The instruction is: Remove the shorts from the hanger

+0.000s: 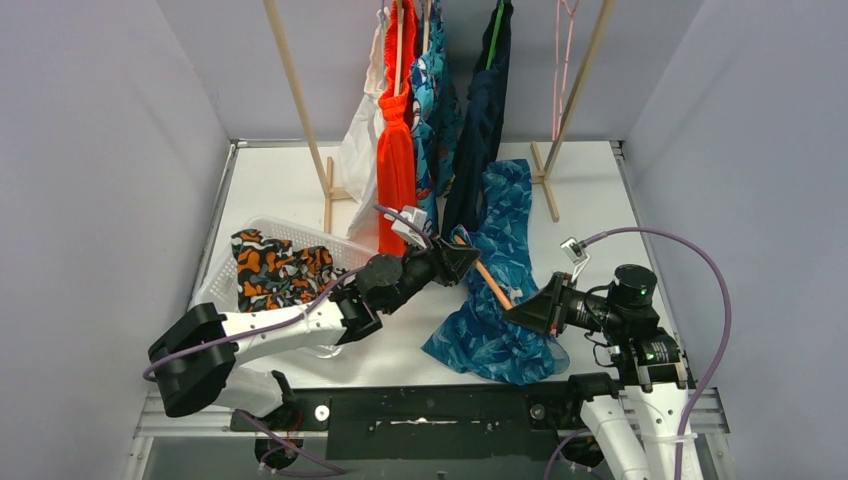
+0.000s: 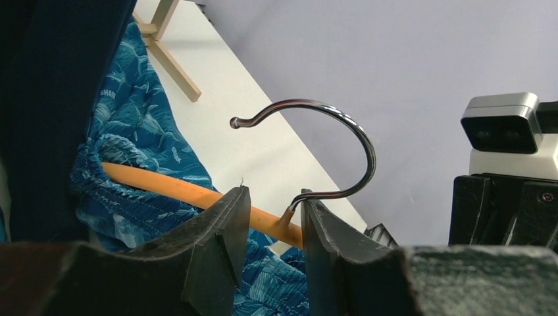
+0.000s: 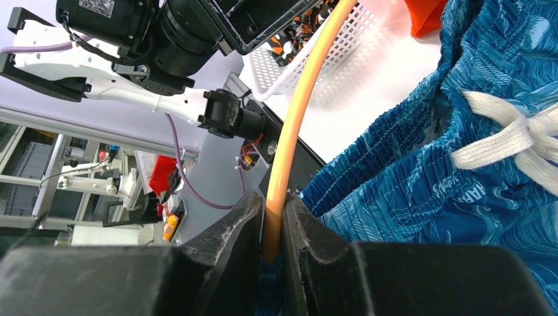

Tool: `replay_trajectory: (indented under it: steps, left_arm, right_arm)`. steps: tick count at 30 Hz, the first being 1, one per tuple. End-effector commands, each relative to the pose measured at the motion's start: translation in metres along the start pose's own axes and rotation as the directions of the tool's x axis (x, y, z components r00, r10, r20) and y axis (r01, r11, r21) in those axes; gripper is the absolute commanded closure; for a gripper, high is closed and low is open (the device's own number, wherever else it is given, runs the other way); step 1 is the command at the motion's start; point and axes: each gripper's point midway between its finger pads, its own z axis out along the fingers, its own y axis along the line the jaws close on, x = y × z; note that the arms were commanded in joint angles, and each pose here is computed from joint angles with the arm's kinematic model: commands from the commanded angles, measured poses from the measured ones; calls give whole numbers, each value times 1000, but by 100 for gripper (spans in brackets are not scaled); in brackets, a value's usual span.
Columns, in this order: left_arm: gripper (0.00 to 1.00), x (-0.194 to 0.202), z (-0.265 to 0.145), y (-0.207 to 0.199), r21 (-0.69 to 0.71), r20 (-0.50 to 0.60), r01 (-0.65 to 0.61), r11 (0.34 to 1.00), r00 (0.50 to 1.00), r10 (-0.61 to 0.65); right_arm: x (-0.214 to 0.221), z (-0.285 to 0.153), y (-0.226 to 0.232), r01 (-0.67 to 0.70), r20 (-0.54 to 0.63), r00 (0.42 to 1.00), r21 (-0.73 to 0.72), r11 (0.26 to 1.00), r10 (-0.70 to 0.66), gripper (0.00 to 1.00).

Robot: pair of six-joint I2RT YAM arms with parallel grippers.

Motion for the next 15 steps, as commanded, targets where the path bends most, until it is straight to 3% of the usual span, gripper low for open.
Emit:
replay_trajectory:
  steps: [1,4,10,12,15]
  left_arm:
    - [68,-22,9,-29,116,12,-16,993,1000,14]
    - [70,-11,12,-38,168,-55,-38,985,997,48]
    - [100,-17,10,-33,164,-17,-33,986,999,36]
    - [100,-25,9,-33,171,-2,-17,985,1000,18]
    - [100,-36,8,-35,139,6,-32,990,999,31]
  right_arm:
    - [-13,-6,34,119,21,993,-113,986,-117,100]
    - [-15,-6,37,117,20,993,-117,986,-116,100]
    - [-20,-5,40,153,14,988,-118,981,-153,100]
    - [-18,-4,32,140,5,990,-87,986,-140,99]
    - [-18,-4,22,151,2,988,-30,988,-151,88]
